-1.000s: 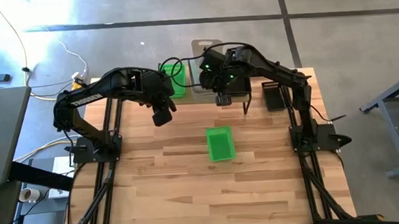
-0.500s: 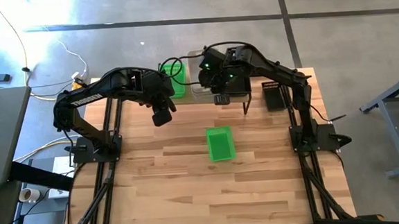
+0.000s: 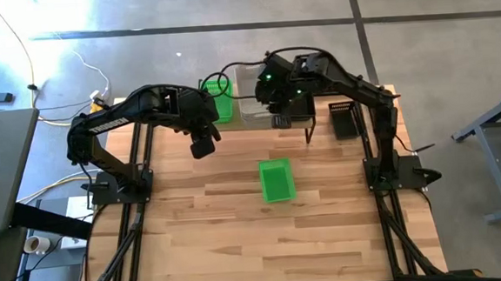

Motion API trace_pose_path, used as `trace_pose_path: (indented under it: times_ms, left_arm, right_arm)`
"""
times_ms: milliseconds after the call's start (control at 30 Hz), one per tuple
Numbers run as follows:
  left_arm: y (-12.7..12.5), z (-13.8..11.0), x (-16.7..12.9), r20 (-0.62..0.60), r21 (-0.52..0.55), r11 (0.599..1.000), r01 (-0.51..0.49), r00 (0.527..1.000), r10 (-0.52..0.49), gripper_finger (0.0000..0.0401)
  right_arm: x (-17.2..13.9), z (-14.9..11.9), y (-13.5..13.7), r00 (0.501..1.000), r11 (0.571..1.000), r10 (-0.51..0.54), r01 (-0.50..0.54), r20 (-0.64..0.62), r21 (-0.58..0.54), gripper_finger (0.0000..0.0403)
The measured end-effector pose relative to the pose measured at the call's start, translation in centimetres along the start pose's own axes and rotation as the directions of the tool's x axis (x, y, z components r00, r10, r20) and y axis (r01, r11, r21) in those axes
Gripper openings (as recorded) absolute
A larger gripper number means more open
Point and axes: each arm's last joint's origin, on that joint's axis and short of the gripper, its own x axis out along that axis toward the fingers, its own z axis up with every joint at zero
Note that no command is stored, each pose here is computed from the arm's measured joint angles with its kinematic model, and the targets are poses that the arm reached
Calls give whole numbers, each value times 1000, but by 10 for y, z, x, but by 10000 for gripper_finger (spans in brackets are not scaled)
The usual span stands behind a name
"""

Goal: Stack baskets on shelf by color
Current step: Stack the gray bin on the gray bin on the shelf

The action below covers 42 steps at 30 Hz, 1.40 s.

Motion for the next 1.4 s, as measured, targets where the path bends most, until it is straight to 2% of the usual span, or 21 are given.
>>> trace_pose_path:
  times_ms: [167, 300, 433, 633, 867, 1000, 1133, 1267, 1400]
  left_arm:
    - [1, 0, 0, 3, 0, 999, -41, 999, 41, 102]
    - [3, 0, 0, 8, 0, 996, -94, 995, 94, 102]
    - [4, 0, 0, 12, 12, 991, -131, 991, 131, 102]
    - [4, 0, 0, 12, 69, 989, -130, 991, 130, 102]
    - [4, 0, 0, 12, 124, 984, -127, 992, 127, 101]
    - [4, 0, 0, 12, 141, 982, -127, 992, 127, 102]
    - [4, 0, 0, 12, 150, 981, -127, 992, 127, 102]
    - [4, 0, 0, 12, 156, 980, -127, 992, 127, 102]
    - [4, 0, 0, 12, 156, 980, -127, 992, 126, 102]
  right_arm:
    - [-14, -9, 2, 1000, 996, -2, 5, -31, 87, 101]
    - [-18, -16, 2, 991, 982, -73, 91, -109, 166, 101]
    - [-18, -17, 0, 987, 953, -105, 135, -124, 270, 101]
    - [-4, -21, 1, 974, 900, -123, 191, -193, 393, 101]
    - [4, -23, 1, 957, 836, -166, 264, -237, 480, 101]
    - [3, -23, 0, 948, 812, -199, 301, -247, 500, 101]
    - [2, -25, -3, 928, 770, -261, 365, -265, 523, 93]
    - [2, -28, -9, 937, 732, -232, 346, -262, 587, 81]
    - [12, -32, -11, 937, 714, -191, 338, -293, 614, 77]
